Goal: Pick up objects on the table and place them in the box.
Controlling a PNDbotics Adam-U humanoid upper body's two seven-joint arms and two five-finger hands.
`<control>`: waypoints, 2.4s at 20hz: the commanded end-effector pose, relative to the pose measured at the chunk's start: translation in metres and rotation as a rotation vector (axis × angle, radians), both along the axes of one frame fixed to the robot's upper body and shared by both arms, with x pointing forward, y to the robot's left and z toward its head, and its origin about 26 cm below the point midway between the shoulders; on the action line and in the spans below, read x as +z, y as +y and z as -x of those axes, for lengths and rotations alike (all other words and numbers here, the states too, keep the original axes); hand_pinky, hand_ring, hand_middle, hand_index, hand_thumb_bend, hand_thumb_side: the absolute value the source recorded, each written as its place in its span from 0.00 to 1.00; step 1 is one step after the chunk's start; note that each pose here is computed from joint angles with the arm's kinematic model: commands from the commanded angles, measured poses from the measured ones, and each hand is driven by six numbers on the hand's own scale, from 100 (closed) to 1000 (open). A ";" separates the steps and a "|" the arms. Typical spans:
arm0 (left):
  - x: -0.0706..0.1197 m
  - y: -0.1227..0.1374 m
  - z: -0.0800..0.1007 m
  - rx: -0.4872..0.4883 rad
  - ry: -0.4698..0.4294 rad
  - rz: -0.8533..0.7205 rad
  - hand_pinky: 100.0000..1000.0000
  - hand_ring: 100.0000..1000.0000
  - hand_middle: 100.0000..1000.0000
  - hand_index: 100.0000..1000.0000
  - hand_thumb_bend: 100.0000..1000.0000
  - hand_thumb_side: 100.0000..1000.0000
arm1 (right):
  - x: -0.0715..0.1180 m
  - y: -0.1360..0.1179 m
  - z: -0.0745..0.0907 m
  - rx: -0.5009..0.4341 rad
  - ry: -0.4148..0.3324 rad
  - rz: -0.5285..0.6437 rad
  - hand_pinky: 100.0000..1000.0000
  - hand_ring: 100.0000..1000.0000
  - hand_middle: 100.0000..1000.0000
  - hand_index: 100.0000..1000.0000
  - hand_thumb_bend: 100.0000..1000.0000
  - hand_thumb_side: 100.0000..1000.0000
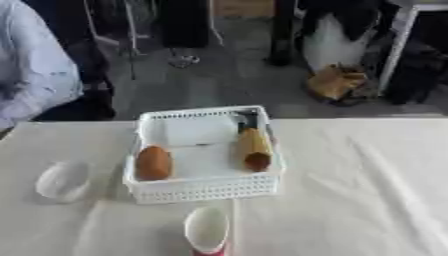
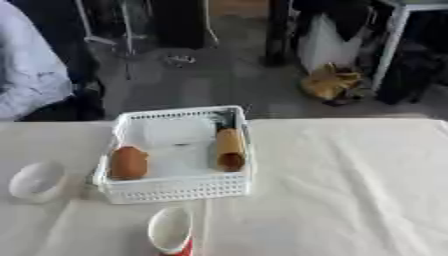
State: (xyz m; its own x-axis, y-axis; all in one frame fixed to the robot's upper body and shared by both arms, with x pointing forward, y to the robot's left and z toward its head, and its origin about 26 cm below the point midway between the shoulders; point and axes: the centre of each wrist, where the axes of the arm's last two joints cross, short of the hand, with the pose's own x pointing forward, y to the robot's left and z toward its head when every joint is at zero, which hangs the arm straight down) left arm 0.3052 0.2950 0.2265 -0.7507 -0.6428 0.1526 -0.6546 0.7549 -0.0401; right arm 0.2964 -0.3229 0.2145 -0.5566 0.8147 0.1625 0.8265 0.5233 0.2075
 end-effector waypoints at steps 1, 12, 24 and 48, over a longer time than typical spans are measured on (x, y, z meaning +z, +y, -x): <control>0.007 0.003 0.004 0.015 -0.019 -0.019 0.90 0.89 0.92 1.00 0.27 1.00 | 0.015 -0.001 0.003 0.001 -0.042 0.045 0.69 0.88 0.85 0.98 0.00 1.00; 0.002 0.004 0.005 0.018 0.027 -0.033 0.90 0.89 0.92 1.00 0.24 1.00 | 0.063 -0.002 0.004 -0.010 0.480 0.569 0.74 0.88 0.87 0.98 0.25 1.00; -0.002 0.004 0.006 0.009 0.062 -0.046 0.89 0.88 0.92 1.00 0.23 1.00 | 0.109 0.027 0.002 0.080 0.667 1.039 0.74 0.88 0.87 0.98 0.31 1.00; -0.008 0.003 0.007 -0.009 0.108 -0.052 0.88 0.85 0.91 0.98 0.19 1.00 | 0.132 0.148 0.000 0.123 0.663 1.673 0.77 0.91 0.93 1.00 0.53 1.00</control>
